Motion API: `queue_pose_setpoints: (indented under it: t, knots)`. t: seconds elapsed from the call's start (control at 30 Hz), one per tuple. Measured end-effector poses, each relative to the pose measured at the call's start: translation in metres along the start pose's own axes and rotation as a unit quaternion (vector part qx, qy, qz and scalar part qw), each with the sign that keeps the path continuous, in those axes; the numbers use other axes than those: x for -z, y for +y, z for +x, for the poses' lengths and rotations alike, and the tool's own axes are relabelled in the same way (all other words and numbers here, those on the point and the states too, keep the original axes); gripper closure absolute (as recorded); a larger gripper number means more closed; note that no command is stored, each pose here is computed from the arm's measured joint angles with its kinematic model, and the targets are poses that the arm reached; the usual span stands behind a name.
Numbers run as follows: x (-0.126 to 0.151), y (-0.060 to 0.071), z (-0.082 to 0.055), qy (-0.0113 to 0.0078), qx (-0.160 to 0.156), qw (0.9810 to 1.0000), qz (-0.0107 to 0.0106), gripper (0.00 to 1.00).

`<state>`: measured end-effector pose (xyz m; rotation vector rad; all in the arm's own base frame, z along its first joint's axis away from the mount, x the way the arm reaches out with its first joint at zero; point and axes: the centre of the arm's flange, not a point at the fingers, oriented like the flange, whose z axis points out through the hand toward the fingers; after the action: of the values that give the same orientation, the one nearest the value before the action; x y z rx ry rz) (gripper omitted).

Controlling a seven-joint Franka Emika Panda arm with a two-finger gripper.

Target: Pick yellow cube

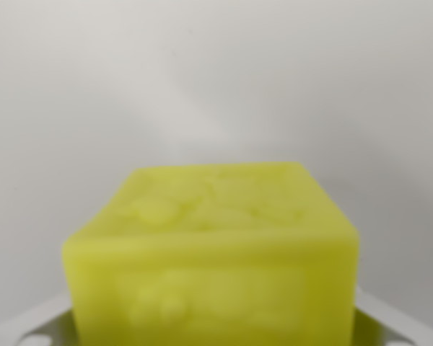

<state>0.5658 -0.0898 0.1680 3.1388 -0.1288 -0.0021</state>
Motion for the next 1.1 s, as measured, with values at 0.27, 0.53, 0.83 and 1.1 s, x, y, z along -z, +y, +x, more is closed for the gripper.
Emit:
queue_pose_setpoints:
  t: [0.27,0.53,0.83,1.1]
  knots:
    - [0.02,0.0,0.0,-0.0001,0.0,1.0,0.0,1.0]
    - [0.04,0.0,0.0,0.0,0.0,1.0,-0.0001,1.0]
    - [0.063,0.0,0.0,0.0,0.0,1.0,-0.0001,1.0]
    - [0.082,0.0,0.0,-0.0004,0.0,1.0,-0.0001,1.0]
